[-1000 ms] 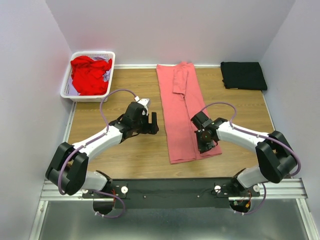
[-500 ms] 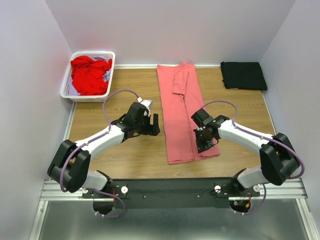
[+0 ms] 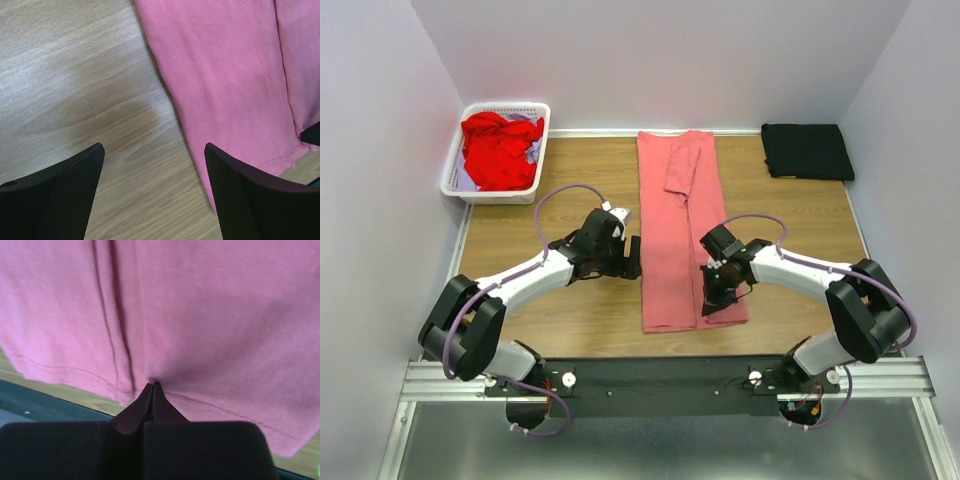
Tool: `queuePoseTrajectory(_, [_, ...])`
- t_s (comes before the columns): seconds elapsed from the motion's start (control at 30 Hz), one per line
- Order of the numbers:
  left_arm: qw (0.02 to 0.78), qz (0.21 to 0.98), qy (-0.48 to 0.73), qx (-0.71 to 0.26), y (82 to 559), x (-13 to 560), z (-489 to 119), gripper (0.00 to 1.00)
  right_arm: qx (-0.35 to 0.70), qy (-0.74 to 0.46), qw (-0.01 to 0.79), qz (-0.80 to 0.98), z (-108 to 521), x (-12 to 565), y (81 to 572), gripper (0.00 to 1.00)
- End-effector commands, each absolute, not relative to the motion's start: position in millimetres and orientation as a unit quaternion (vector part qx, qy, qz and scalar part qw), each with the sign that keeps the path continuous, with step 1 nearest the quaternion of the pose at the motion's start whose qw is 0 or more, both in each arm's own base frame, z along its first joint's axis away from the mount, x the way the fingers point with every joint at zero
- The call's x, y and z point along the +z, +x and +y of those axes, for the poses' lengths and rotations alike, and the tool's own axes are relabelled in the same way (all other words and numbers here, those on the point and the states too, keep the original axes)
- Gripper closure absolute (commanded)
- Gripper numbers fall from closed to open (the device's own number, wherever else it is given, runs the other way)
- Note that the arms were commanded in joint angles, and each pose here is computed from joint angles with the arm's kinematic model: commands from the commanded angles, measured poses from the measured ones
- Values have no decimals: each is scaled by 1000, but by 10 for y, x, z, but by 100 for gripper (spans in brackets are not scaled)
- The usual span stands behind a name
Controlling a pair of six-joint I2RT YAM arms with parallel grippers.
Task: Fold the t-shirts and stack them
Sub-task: Fold the tshirt
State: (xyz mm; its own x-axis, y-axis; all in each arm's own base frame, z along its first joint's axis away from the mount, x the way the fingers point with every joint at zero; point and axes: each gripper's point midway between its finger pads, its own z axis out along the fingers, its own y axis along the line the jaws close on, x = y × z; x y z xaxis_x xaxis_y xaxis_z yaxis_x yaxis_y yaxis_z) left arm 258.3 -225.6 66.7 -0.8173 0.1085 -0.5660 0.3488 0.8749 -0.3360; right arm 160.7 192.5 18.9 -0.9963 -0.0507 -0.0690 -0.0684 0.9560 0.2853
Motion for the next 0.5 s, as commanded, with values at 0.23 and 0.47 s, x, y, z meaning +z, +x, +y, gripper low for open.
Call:
queuePoseTrajectory(0.23, [236, 940, 123, -212, 2347, 570, -2181, 16, 213, -33, 6, 976, 2435, 221, 1597, 98])
queuePoseTrajectory(0.47, [238, 933, 134, -234, 2362, 649, -2333, 44, 209, -35, -4, 977, 2421, 178, 1541, 99])
